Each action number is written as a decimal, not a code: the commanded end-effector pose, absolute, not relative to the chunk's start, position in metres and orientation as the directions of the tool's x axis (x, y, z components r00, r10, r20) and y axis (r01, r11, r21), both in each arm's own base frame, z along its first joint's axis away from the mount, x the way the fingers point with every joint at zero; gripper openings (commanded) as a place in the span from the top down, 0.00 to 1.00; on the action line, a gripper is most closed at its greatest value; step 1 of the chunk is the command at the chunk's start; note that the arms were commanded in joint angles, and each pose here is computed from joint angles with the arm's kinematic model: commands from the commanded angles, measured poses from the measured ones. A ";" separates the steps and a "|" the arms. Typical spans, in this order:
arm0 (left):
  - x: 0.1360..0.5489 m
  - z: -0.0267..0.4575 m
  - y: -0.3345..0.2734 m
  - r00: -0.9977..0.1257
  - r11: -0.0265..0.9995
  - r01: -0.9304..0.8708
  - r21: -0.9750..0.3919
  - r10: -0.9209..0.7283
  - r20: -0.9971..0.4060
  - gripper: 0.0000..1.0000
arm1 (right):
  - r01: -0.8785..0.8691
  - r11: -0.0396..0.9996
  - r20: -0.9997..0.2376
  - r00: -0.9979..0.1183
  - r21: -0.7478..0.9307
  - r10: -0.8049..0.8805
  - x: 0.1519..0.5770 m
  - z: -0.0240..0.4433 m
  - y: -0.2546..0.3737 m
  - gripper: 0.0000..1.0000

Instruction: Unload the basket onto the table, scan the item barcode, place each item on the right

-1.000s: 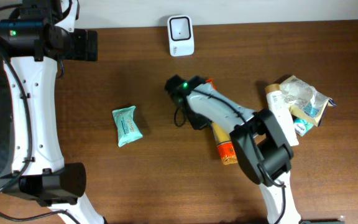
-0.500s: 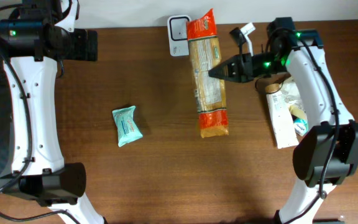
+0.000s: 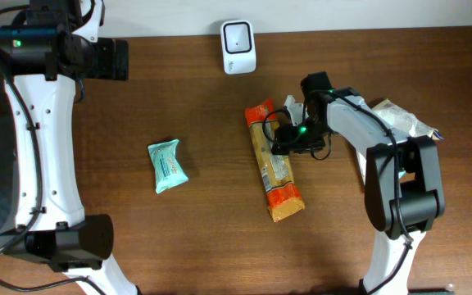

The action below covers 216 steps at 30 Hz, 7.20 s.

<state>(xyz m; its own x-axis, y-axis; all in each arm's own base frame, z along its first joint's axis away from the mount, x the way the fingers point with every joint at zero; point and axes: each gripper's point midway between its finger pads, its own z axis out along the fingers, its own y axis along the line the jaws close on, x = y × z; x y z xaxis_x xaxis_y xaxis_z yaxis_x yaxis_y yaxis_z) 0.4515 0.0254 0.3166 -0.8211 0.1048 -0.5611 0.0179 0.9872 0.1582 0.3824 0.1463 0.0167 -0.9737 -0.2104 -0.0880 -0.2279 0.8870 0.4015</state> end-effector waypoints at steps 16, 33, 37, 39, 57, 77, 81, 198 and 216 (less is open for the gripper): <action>0.448 0.327 0.025 -0.805 0.986 0.027 0.166 0.120 -0.581 0.01 | -0.296 0.764 -0.031 -0.940 0.574 -0.341 0.365 -0.015 0.158 0.57; 0.448 0.327 0.025 -0.805 0.986 0.027 0.166 0.120 -0.581 0.01 | -0.623 0.131 -0.632 -0.774 0.772 0.044 0.357 0.323 0.141 0.96; 0.448 0.327 0.025 -0.805 0.986 0.027 0.166 0.120 -0.581 0.01 | -0.581 0.287 -0.632 -0.765 0.761 0.126 0.385 0.342 0.102 0.96; 0.448 0.327 0.025 -0.805 0.986 0.027 0.166 0.120 -0.581 0.01 | -0.517 0.373 -0.609 -0.771 0.770 0.189 0.410 0.343 0.087 0.96; 0.448 0.327 0.025 -0.805 0.986 0.027 0.166 0.120 -0.581 0.01 | -0.088 0.535 -0.540 0.209 -0.840 -0.815 0.592 0.297 0.258 0.96; 0.448 0.327 0.025 -0.805 0.986 0.027 0.166 0.120 -0.581 0.01 | -0.044 0.290 -0.290 0.286 -0.956 -0.913 0.614 0.225 0.275 0.96; 0.448 0.327 0.025 -0.805 0.986 0.027 0.166 0.120 -0.581 0.01 | -0.075 0.581 -0.583 0.210 -0.810 -0.785 0.603 0.282 0.255 0.96; 0.448 0.327 0.025 -0.805 0.986 0.027 0.166 0.120 -0.581 0.01 | -0.285 0.858 -0.065 -0.956 0.427 -0.286 0.422 0.063 0.085 0.31; 0.448 0.327 0.025 -0.805 0.986 0.027 0.166 0.120 -0.581 0.01 | -0.233 0.722 -0.160 -0.972 0.651 -0.170 0.423 0.004 0.118 0.74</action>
